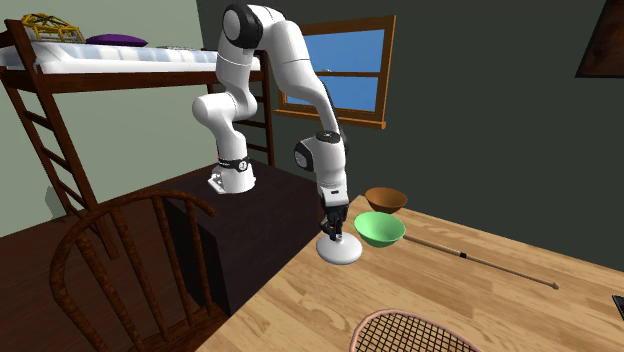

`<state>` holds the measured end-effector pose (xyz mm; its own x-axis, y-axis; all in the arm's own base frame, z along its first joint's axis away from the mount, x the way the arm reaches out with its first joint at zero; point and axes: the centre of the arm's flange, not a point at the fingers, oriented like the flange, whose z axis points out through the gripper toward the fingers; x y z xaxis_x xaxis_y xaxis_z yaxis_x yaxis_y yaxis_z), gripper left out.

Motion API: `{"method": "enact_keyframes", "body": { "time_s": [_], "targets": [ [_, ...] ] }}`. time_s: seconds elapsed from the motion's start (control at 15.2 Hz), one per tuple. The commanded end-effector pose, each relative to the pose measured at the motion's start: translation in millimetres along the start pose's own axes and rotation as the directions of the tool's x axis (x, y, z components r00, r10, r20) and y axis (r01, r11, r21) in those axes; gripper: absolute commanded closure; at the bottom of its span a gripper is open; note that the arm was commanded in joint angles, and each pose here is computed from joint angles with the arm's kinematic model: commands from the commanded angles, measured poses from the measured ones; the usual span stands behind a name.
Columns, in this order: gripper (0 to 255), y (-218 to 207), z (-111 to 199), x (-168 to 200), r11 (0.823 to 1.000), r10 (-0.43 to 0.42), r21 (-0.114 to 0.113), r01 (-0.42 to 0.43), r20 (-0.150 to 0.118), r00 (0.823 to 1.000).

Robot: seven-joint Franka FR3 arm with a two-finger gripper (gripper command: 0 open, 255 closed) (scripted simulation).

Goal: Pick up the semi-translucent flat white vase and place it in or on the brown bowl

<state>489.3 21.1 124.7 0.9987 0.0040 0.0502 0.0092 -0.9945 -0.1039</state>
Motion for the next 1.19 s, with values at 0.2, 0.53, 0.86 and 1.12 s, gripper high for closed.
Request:
{"method": "enact_keyframes", "body": {
  "time_s": [0.2, 0.53, 0.86, 1.12],
  "targets": [
    [255, -0.4, -5.1, 0.2, 1.0, 0.0, 0.0, 0.0, 0.0, 1.0],
    [255, -3.1, -31.4, 1.5, 1.0, 0.0, 0.0, 0.0, 0.0, 1.0],
    [255, -5.8, -57.6, 2.8, 1.0, 0.0, 0.0, 0.0, 0.0, 1.0],
    [255, -8.0, -78.6, 3.9, 1.0, 0.0, 0.0, 0.0, 0.0, 1.0]
  ]
}}
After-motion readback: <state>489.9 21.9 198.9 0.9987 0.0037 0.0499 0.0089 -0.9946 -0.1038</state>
